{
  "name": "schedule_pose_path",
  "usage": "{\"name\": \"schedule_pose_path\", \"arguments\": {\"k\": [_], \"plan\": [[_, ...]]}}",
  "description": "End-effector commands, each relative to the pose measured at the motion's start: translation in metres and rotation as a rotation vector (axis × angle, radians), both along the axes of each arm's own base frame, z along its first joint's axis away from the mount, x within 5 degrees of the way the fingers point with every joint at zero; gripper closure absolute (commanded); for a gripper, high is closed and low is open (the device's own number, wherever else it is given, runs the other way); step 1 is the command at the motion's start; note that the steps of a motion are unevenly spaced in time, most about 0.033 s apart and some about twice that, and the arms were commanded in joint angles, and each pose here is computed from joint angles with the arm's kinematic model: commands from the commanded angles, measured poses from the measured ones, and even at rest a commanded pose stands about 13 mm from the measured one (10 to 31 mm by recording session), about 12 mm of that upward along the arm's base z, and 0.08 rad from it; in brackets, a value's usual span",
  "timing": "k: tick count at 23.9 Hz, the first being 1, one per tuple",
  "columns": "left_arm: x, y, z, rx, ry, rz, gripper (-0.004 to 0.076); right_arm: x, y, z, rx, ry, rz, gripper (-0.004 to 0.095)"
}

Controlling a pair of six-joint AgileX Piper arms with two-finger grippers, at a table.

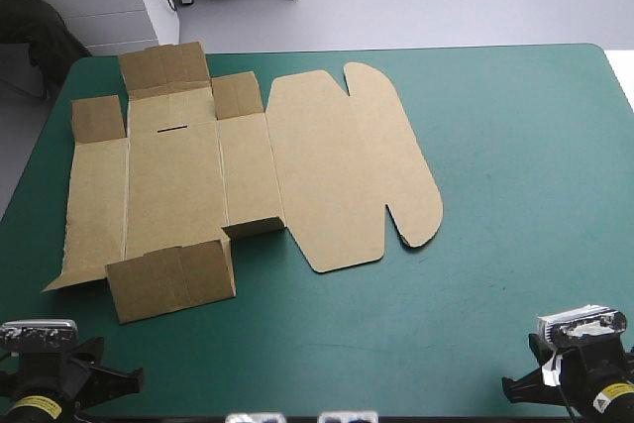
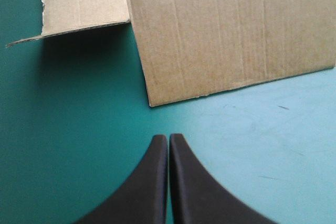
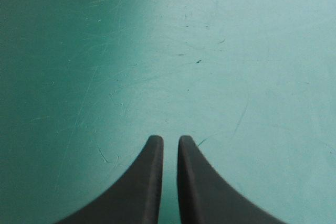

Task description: Fold the box

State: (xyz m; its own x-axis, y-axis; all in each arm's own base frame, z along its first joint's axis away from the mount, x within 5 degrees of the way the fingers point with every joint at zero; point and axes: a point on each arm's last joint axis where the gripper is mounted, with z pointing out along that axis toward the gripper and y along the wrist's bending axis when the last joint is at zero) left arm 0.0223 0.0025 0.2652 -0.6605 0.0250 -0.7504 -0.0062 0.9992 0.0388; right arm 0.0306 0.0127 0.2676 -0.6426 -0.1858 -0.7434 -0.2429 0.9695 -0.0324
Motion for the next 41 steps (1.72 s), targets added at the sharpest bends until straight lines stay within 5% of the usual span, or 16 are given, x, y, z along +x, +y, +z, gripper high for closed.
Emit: {"name": "schedule_pose_path", "arguments": {"k": [1, 11, 16, 34, 41], "plan": [[0.005, 0.000, 0.011, -0.002, -0.066, -0.004, 0.0731, 0.005, 0.000, 0.011, 0.008, -0.067, 0.000, 0.0819], [0.005, -0.001, 0.011, 0.008, -0.063, -0.018, 0.0731, 0.005, 0.000, 0.011, 0.008, -0.067, 0.000, 0.0819], [0.007, -0.018, 0.039, -0.145, -0.116, -0.136, 0.0730, 0.005, 0.000, 0.011, 0.008, -0.067, 0.000, 0.0819], [0.182, -0.027, 0.097, -0.090, 0.019, -0.346, 0.0706, 0.005, 0.000, 0.011, 0.008, -0.067, 0.000, 0.0819], [0.220, -0.003, 0.096, -0.282, 0.043, -0.381, 0.0706, 0.005, 0.000, 0.011, 0.008, -0.067, 0.000, 0.0819]]}}
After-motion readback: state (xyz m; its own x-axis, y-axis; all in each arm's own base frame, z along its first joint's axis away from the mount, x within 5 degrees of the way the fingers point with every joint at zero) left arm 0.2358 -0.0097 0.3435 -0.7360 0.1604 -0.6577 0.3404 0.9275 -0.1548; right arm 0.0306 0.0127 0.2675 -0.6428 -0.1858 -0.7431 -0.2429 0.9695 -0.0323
